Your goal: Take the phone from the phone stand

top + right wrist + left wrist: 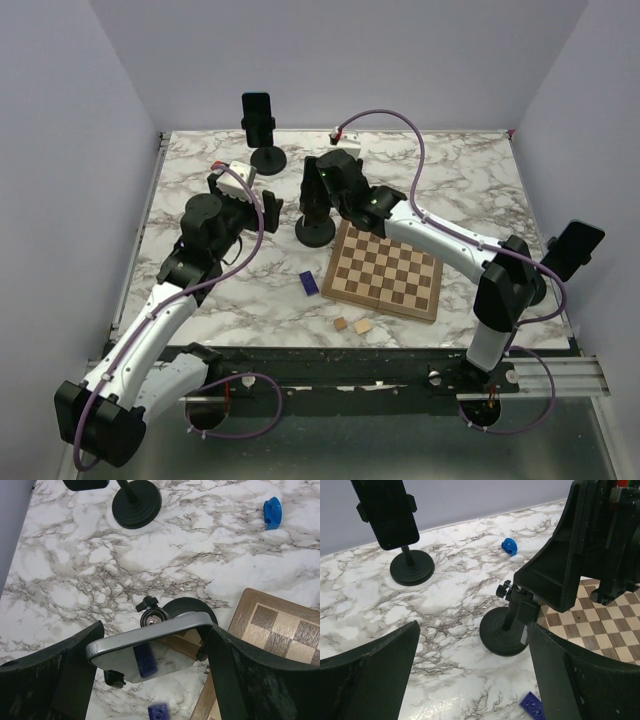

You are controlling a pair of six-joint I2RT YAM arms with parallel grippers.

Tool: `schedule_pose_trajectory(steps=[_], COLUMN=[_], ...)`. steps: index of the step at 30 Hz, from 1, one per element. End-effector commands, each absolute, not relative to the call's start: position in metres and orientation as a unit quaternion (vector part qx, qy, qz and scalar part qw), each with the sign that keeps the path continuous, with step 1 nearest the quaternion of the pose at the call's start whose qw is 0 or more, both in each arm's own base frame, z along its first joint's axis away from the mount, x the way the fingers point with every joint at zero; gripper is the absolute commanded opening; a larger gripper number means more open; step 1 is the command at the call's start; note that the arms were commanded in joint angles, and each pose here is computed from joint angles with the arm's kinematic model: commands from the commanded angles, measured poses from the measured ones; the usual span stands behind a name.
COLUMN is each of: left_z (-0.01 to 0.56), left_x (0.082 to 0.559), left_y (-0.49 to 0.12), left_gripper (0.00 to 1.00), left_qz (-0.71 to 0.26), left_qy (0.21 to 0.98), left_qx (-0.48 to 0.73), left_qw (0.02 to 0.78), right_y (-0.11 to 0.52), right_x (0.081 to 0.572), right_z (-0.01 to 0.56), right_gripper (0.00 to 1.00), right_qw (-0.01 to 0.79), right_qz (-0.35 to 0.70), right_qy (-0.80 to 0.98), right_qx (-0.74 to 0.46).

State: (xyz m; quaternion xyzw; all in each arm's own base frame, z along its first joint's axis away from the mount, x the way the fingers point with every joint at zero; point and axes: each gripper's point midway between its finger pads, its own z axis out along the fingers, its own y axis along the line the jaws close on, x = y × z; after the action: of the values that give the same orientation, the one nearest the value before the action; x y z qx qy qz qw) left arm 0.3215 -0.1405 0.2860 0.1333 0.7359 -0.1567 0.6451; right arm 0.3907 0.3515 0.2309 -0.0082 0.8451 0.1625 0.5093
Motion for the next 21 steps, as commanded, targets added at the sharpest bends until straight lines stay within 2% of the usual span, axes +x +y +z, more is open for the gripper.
schedule_pose_trajectory(steps=[1,7,10,13,17,19,20,21], left_z=[0.29,0.277,0.275,0.273,0.263,0.255,0.251,0.245], left_x=[0.322,0.326,0.326,0.325,0.324,0.321,0.321,0.323], left_y=[-0.153,-0.166,-0.168,-0.171,-0.184,-0.201,-0.207,-0.212], left_gripper=[0.96,0.96,0.96,0.96,0.94,0.89,0.86,0.84], left_qz=[-0.184,-0.201,-0.205,-0.212,-0.237,-0.269,-0.282,-0.293], left_qy=[0.733,0.752,0.753,0.754,0.757,0.76,0.763,0.766], left_qx=[0.149,0.171,0.174,0.18,0.205,0.234,0.24,0.246], left_qw=[0.638,0.604,0.601,0.595,0.573,0.543,0.53,0.517], right_y=[0.36,0.363,0.362,0.36,0.361,0.363,0.365,0.368], right_x=[0.398,0.397,0.396,0.397,0.397,0.397,0.396,0.395], right_z=[0.229,0.223,0.222,0.222,0.223,0.223,0.223,0.223], right_gripper=[0.87,0.91,0.83,0.61,0.27,0.06,0.01,0.01], right_qw=[0.513,0.513,0.517,0.522,0.524,0.52,0.518,0.514], right_qz=[0.172,0.177,0.179,0.177,0.182,0.19,0.193,0.199], right_qy=[0.841,0.839,0.837,0.834,0.831,0.83,0.83,0.83], right_qx=[-0.019,-0.03,-0.033,-0.035,-0.047,-0.063,-0.073,-0.086])
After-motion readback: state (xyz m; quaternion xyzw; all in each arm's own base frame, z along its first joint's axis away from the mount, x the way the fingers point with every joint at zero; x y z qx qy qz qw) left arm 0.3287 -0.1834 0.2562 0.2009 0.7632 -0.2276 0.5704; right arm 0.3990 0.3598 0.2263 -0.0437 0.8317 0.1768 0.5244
